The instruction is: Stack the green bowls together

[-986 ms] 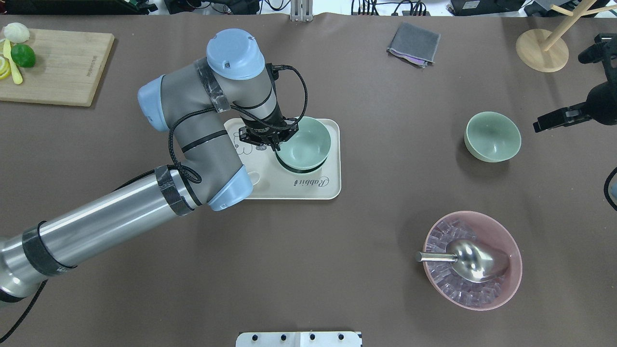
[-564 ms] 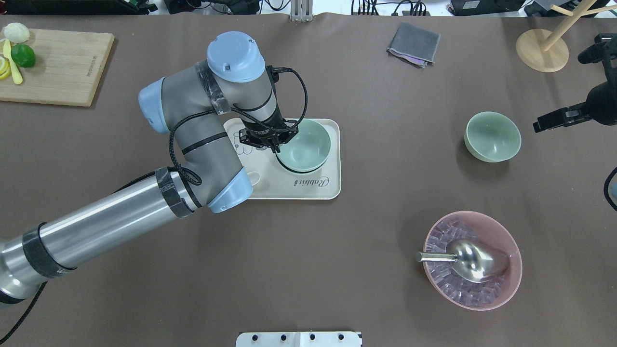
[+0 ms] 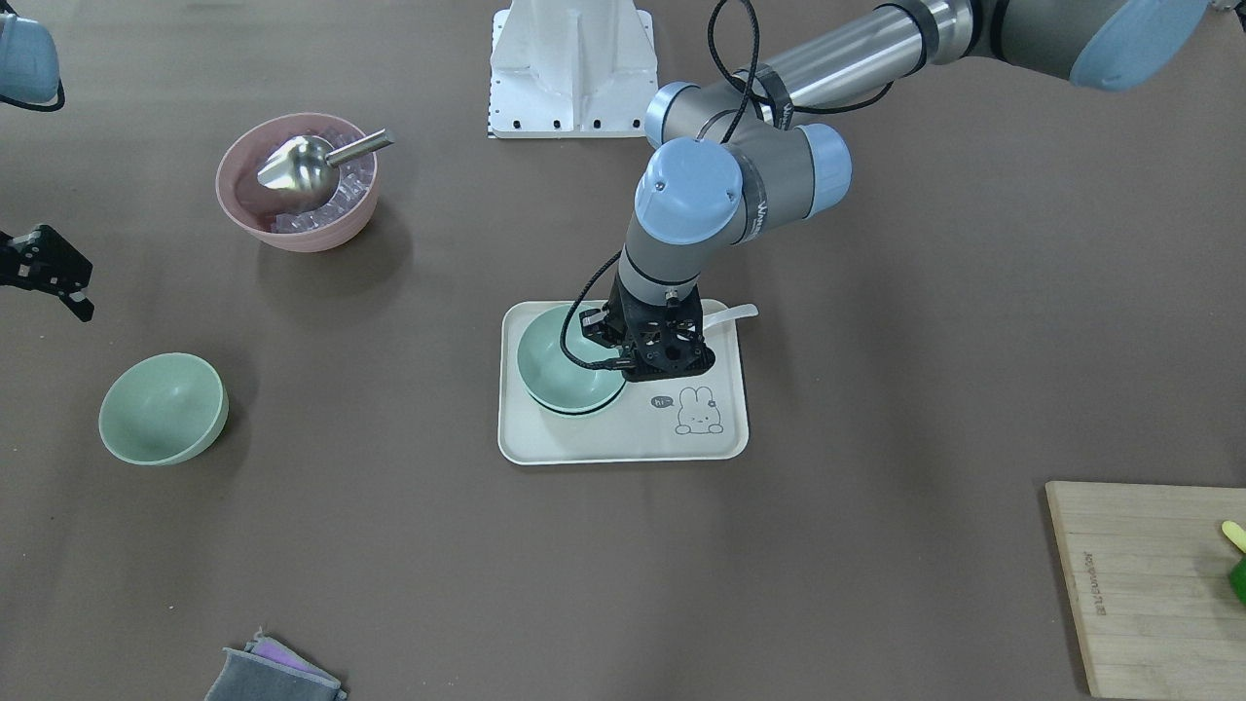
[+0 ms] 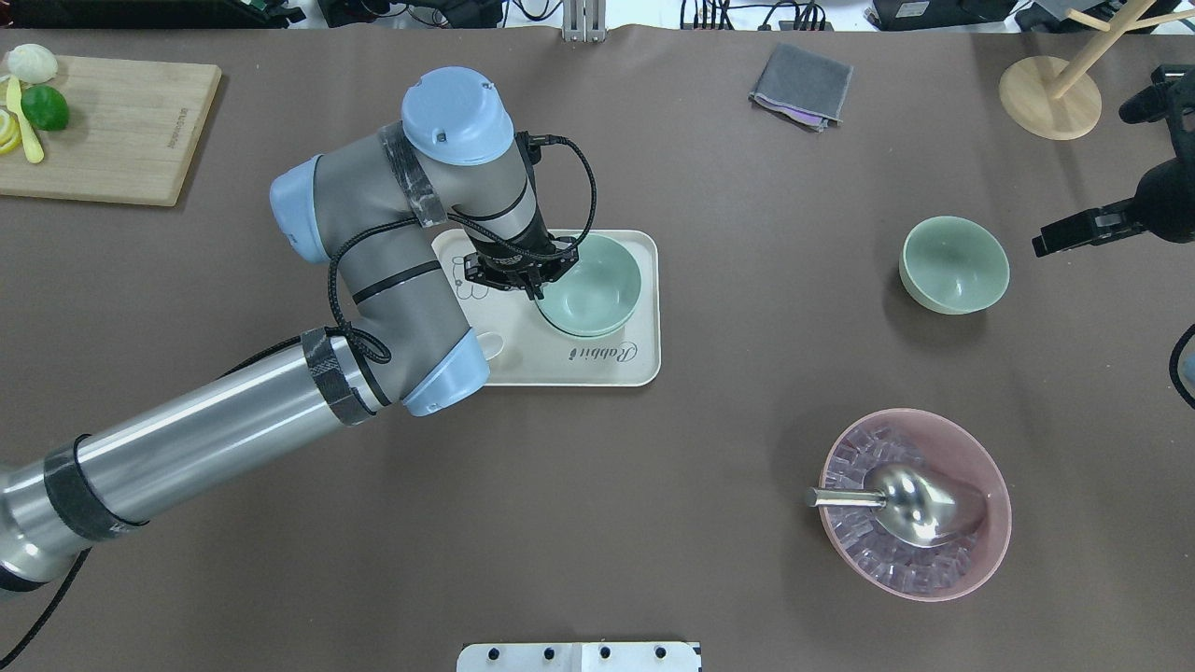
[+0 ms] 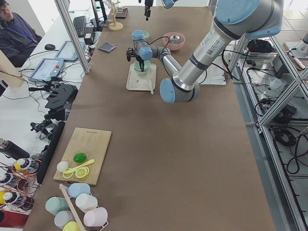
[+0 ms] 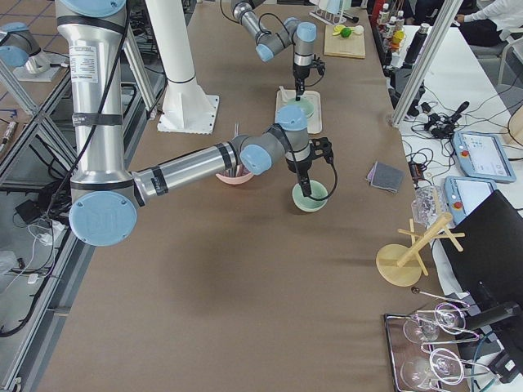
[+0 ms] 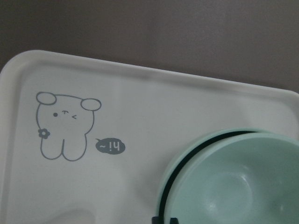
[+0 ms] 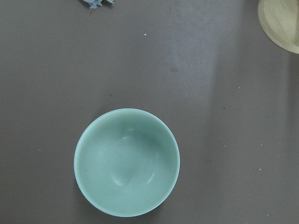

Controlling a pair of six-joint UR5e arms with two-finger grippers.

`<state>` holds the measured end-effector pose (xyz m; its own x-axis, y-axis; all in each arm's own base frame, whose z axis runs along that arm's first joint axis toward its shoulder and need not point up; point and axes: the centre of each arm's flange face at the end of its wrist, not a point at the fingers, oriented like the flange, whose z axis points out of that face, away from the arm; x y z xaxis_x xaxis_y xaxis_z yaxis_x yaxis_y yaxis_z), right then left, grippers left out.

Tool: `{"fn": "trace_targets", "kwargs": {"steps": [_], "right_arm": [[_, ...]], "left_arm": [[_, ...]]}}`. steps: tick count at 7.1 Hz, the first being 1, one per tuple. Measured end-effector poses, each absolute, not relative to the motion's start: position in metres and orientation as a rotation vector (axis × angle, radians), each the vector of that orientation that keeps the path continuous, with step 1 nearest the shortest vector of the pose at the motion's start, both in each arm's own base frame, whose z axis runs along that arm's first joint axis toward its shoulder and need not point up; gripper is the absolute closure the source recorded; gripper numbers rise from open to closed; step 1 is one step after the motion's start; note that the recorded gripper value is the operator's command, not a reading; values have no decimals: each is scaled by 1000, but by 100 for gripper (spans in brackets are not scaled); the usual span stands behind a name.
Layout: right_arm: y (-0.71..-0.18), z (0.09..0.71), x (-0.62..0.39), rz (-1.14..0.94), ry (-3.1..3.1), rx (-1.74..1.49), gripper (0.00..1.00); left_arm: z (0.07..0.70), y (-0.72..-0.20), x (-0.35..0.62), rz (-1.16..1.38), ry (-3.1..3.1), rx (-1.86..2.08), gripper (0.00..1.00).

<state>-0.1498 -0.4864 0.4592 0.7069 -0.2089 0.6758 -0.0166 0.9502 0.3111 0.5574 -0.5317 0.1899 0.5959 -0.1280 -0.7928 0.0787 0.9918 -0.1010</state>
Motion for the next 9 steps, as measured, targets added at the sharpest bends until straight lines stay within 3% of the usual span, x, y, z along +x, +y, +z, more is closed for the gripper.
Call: {"fn": "trace_targets", "kwargs": {"steps": [2,3,7,8,9], "right_arm": [[-486,459,-151,-111,-782,306,0],[-487,459,-152,-112,-782,306,0],[-488,458,-153,-111,-783,305,0],[-488,458,-153,-111,-783,305,0],[-489,458,-153,-111,-783,305,0]], "left_arm": [[192,-532,558,-118,928,-55,100],[193,-532,558,-118,927,-55,95],[197,-535,559,-78,955,-4,17],[197,-536,559,-67,958,15,7],[196,-539,556,-54,960,40,3]]}}
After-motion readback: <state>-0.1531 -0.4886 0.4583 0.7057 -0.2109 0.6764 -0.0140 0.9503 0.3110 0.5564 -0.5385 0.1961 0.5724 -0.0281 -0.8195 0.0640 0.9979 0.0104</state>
